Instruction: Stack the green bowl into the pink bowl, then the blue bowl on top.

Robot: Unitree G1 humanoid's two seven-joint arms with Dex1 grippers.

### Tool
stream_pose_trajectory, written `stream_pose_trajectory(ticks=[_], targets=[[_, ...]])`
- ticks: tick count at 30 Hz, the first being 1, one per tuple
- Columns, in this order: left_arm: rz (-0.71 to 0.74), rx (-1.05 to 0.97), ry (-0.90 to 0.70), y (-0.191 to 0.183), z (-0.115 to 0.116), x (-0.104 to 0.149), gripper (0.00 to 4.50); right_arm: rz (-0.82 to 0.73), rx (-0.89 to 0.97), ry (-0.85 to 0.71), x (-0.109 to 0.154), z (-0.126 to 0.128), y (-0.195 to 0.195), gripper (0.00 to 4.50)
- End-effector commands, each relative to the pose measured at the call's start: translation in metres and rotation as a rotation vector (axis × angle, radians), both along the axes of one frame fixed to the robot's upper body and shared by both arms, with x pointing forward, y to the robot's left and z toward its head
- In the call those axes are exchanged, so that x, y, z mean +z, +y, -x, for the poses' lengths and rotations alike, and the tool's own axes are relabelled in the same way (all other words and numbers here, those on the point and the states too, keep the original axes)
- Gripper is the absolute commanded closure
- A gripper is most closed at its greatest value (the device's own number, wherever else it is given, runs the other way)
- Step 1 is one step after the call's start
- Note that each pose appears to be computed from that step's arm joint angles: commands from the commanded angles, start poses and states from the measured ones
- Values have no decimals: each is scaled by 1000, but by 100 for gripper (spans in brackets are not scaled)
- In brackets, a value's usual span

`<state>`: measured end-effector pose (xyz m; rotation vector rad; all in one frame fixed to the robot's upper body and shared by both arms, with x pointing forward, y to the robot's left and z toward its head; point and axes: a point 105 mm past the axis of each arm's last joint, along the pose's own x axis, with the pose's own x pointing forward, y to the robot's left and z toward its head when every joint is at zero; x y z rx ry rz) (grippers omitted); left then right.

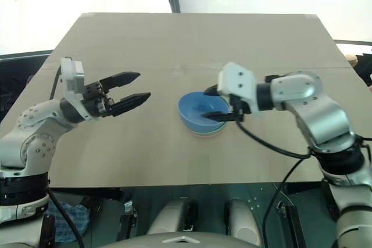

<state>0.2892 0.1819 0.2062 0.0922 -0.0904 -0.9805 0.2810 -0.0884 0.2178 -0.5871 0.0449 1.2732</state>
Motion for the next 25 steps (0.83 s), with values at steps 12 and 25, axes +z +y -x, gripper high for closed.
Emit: stream_pose_trajectory(ticks=[12, 25], targets=[[-131, 104, -21, 6, 17, -22, 40, -191, -356, 68, -22, 40, -131, 167], [-162, 76, -9, 2, 12, -32, 40, -175, -413, 71, -32, 57, -163, 167]])
